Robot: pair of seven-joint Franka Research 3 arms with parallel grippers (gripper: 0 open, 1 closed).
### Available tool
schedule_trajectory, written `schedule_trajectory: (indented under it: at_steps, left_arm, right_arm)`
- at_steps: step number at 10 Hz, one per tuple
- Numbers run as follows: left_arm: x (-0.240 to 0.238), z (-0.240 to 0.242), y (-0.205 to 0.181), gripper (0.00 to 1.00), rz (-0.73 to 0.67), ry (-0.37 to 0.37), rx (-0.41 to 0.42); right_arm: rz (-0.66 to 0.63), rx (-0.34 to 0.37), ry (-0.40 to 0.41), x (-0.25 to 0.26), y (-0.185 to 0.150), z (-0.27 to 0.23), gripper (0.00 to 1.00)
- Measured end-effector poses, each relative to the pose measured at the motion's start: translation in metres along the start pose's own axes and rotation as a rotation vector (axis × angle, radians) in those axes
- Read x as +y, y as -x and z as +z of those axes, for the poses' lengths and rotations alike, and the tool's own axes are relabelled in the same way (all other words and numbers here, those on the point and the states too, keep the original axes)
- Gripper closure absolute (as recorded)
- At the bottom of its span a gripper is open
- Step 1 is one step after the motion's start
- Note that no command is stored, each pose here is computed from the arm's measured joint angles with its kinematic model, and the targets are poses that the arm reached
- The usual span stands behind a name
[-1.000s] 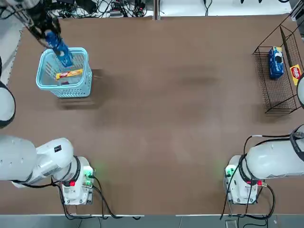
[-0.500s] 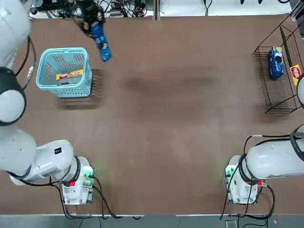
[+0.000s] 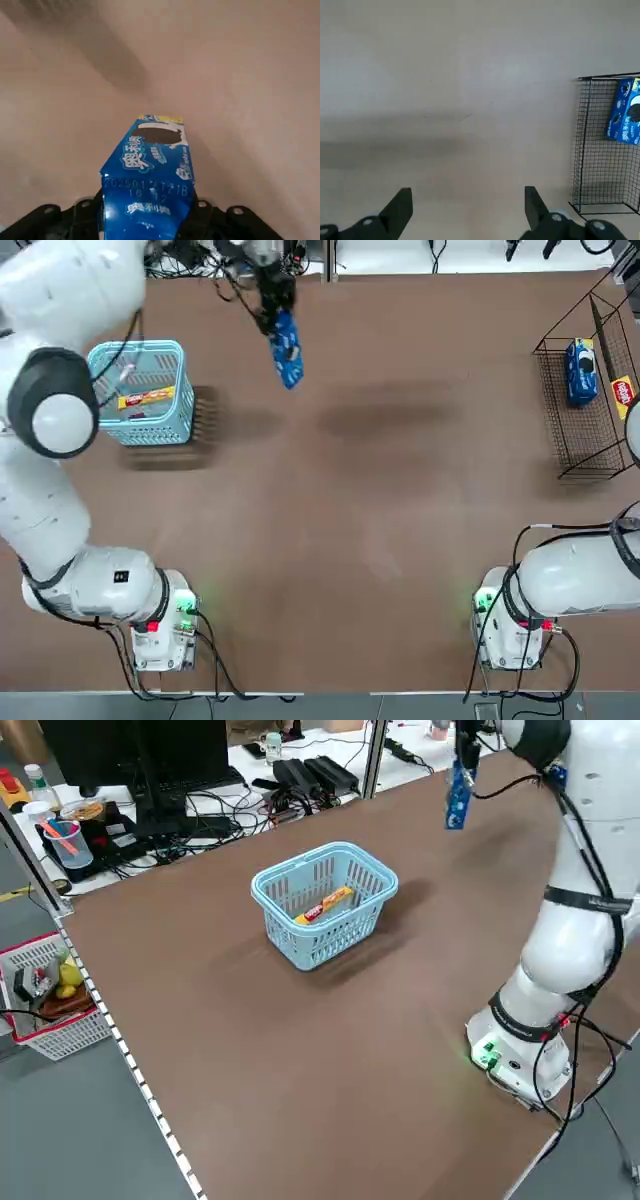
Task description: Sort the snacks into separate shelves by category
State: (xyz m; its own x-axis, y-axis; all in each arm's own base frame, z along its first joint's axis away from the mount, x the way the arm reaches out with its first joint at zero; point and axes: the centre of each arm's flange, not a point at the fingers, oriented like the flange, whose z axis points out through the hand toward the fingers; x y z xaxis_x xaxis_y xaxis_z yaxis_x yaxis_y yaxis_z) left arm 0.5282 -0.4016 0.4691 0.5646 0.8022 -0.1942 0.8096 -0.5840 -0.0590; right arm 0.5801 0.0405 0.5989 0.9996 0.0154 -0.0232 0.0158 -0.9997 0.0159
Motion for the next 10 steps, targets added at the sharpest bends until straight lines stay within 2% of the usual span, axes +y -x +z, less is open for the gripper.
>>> schedule_trajectory:
  at_steps: [4, 8, 10]
  left_arm:
    - [0.029, 0.065, 0.096, 0.42, -0.172, 0.047, 0.025]
    - [0.039, 0.145, 0.175, 0.42, -0.275, 0.064, 0.117]
    - [0.036, 0.165, 0.197, 0.42, -0.302, 0.059, 0.117]
  right_arm:
    - [-0.051, -0.003, 0.000, 0.003, 0.000, 0.002, 0.01]
    - [-0.058, 0.021, -0.001, 0.000, -0.005, 0.015, 0.01]
    - [-0.070, 0.029, -0.001, -0.007, -0.006, 0.015, 0.01]
